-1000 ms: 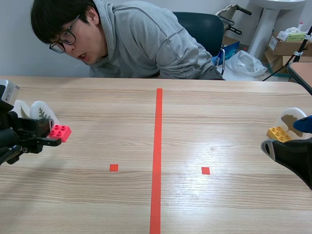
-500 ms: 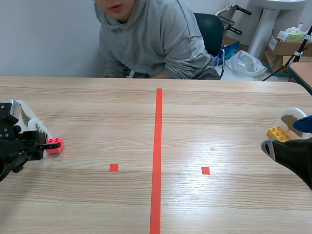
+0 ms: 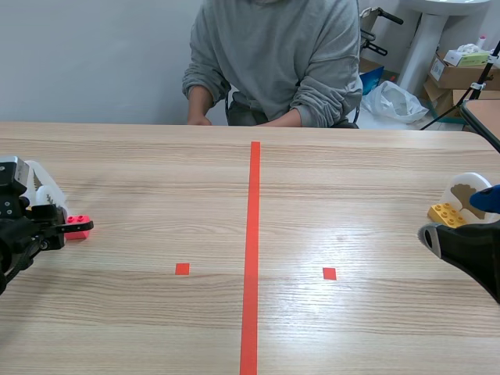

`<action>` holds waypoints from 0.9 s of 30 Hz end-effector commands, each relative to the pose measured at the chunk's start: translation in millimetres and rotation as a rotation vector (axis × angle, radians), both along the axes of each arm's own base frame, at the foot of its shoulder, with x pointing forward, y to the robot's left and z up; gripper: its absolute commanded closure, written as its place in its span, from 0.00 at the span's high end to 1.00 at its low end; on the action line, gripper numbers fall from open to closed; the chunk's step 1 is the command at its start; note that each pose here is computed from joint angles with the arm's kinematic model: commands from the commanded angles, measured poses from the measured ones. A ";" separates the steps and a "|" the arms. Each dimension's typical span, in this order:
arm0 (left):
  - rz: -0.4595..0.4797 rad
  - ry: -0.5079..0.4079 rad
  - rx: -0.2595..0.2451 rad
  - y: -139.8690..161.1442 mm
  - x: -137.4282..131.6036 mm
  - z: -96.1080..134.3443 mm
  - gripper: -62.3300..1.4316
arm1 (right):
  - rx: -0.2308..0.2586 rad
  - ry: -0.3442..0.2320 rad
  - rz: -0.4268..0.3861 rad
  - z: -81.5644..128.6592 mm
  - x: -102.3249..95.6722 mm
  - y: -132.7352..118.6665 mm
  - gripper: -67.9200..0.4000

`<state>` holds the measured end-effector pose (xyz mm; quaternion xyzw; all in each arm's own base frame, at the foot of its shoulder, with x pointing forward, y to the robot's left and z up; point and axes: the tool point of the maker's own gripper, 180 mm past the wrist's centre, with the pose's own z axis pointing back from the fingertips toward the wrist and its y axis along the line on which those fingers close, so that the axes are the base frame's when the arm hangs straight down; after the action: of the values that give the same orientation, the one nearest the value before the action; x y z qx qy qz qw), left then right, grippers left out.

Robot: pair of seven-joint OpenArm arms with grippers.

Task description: Do the leaf sorting experiment

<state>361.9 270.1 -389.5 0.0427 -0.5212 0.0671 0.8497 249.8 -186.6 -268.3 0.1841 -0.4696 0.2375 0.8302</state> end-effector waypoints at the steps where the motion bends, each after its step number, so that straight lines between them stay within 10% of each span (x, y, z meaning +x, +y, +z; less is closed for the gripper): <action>1: 0.017 -0.010 0.020 7.3 1.8 5.2 0.07 | 0.007 -0.033 0.008 10.2 3.4 0.3 0.94; 8: 0.001 -0.002 0.061 8.0 1.5 5.0 0.10 | 0.007 -0.033 0.008 10.2 3.4 0.3 0.94; 27: 0.000 -0.014 0.064 8.0 2.4 6.9 0.71 | 0.007 -0.033 0.008 10.2 3.4 0.3 0.94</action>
<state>358.6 273.9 -392.2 0.0639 -0.5153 0.0539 0.8529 249.8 -186.6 -268.3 0.1841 -0.4696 0.2375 0.8302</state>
